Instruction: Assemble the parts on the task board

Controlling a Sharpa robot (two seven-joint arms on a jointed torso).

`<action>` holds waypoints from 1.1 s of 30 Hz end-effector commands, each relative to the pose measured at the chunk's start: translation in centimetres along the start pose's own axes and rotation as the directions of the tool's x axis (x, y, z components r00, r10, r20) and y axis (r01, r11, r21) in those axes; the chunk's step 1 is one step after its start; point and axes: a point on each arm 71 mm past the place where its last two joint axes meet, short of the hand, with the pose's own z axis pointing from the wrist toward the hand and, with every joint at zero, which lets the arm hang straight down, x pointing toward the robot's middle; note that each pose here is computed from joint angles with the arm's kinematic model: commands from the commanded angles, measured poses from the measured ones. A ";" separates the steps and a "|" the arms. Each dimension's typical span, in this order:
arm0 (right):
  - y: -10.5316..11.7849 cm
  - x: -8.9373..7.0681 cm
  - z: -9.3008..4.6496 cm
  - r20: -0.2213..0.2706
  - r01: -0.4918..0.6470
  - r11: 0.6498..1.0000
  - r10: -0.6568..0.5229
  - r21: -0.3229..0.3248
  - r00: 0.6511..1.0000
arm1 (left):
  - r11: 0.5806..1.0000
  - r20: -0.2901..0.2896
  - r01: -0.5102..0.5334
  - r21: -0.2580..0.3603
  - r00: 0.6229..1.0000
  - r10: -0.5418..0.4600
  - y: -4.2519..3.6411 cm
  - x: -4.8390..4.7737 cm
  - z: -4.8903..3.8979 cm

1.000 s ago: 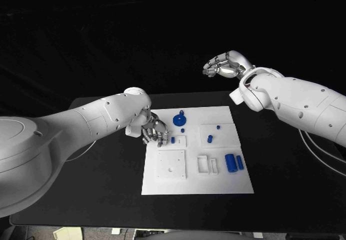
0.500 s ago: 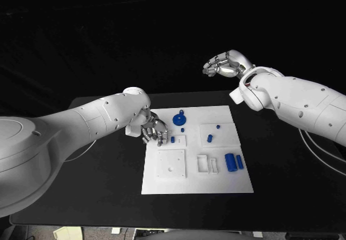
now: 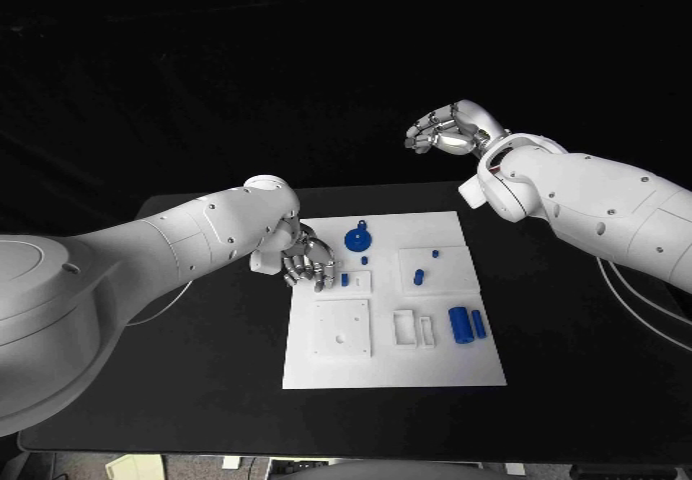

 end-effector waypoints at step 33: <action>0.1 0.0 0.0 -0.001 -0.007 1.000 0.007 -0.008 1.000 | 1.000 -0.005 0.030 0.002 1.000 -0.030 0.30 0.07 0.04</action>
